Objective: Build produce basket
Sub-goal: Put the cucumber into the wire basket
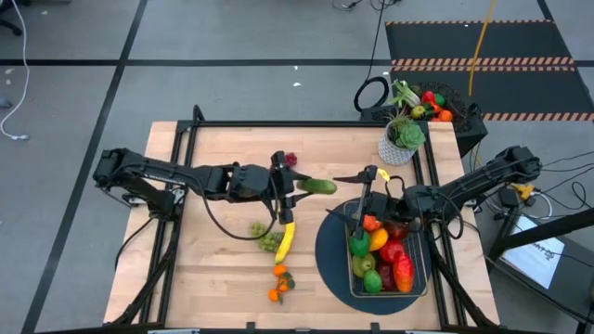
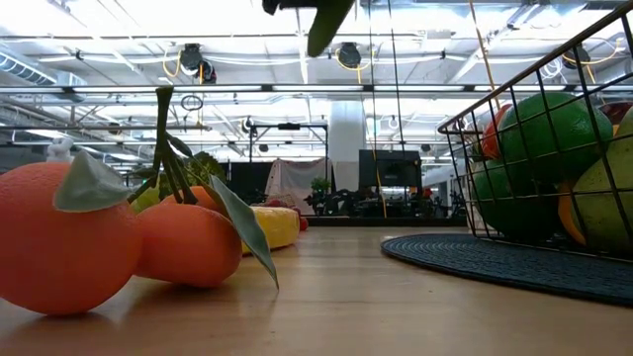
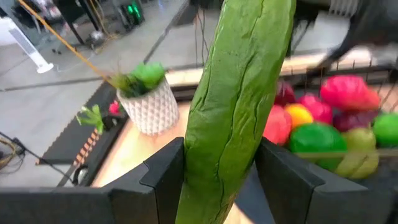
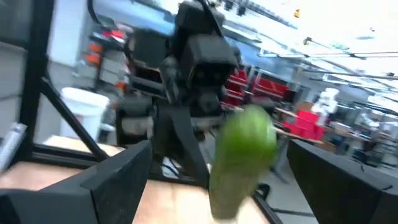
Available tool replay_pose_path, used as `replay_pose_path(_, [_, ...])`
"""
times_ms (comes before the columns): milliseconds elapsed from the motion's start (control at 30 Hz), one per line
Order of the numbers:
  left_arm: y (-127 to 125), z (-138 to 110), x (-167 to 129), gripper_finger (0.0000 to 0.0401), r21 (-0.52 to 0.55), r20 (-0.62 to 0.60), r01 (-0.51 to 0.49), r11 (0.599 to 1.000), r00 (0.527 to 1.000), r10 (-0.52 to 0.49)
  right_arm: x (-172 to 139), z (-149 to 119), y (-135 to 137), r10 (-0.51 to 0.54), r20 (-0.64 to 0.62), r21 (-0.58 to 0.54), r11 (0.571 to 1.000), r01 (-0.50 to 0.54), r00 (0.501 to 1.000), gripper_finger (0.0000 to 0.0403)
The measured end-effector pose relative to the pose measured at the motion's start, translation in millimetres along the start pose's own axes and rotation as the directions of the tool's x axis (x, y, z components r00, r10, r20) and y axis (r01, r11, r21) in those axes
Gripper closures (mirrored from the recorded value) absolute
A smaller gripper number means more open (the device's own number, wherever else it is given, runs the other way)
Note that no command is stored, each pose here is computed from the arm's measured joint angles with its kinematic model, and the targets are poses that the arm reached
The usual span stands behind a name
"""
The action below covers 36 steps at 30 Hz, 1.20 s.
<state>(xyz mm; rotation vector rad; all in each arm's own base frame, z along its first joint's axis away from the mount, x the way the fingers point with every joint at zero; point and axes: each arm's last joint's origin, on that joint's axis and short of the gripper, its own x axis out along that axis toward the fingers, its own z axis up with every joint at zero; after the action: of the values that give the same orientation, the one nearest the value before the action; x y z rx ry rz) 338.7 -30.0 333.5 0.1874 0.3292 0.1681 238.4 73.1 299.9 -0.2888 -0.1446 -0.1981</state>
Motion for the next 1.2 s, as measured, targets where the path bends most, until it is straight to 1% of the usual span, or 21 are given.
replay_pose_path(67, [-1.4,-3.0,2.6,0.0215,0.011,-0.014,0.005,1.000,1.000,-0.005,0.0,1.7,-0.5,-0.003,0.017,0.015,1.000,0.002,1.000,0.0044])
replay_pose_path(167, [-4.0,-1.0,7.8,0.0215,0.001,0.024,0.021,1.000,0.999,-0.021,-0.1,2.1,-0.7,-0.004,0.020,0.030,1.000,0.003,1.000,0.0064])
replay_pose_path(233, [-5.5,-2.6,11.0,0.0215,0.002,0.025,0.024,1.000,0.999,-0.024,0.0,1.5,-0.5,-0.002,0.015,0.028,1.000,0.002,1.000,0.0081])
replay_pose_path(300, [-7.1,-1.7,15.9,0.0215,-0.008,0.056,0.023,1.000,0.998,-0.022,0.0,1.5,-0.5,-0.002,0.015,0.028,1.000,0.002,1.000,0.0100])
replay_pose_path(367, [-7.5,-2.1,16.7,0.0214,-0.009,0.059,0.023,1.000,0.998,-0.022,0.0,1.1,-0.3,0.000,0.011,0.027,1.000,0.000,1.000,0.0119])
replay_pose_path(467, [-8.9,1.0,17.5,0.0214,-0.017,0.096,0.040,0.999,0.995,-0.038,-0.1,1.3,-0.6,-0.003,0.011,0.028,1.000,0.002,1.000,0.0147])
replay_pose_path(800, [-13.7,0.3,17.3,0.0210,-0.010,0.093,0.076,0.997,0.993,-0.075,0.0,0.1,-0.1,0.000,0.003,0.023,1.000,0.000,1.000,0.0237])
replay_pose_path(867, [-15.9,0.4,16.7,0.0196,-0.008,0.092,0.082,0.997,0.992,-0.081,0.0,0.1,0.0,0.001,0.002,0.022,1.000,-0.001,1.000,0.0251])
replay_pose_path(933, [-18.3,0.6,15.9,0.0171,-0.005,0.092,0.086,0.996,0.992,-0.085,0.0,0.1,0.0,0.002,0.002,0.020,1.000,-0.002,1.000,0.0259])
replay_pose_path(1033, [-19.2,1.4,14.7,0.0118,0.001,0.096,0.089,0.996,0.991,-0.089,0.0,-0.5,0.3,0.004,-0.004,0.014,1.000,-0.004,1.000,0.0262])
replay_pose_path(1133, [-17.3,6.5,6.9,0.0064,-0.012,0.114,0.092,0.996,0.989,-0.090,0.0,-1.1,0.3,0.003,-0.010,0.016,1.000,-0.003,1.000,0.0257])
replay_pose_path(1200, [-14.4,11.1,-1.1,0.0034,-0.019,0.126,0.092,0.996,0.988,-0.089,-0.1,-1.6,0.6,0.006,-0.015,0.038,0.999,-0.005,1.000,0.0255])
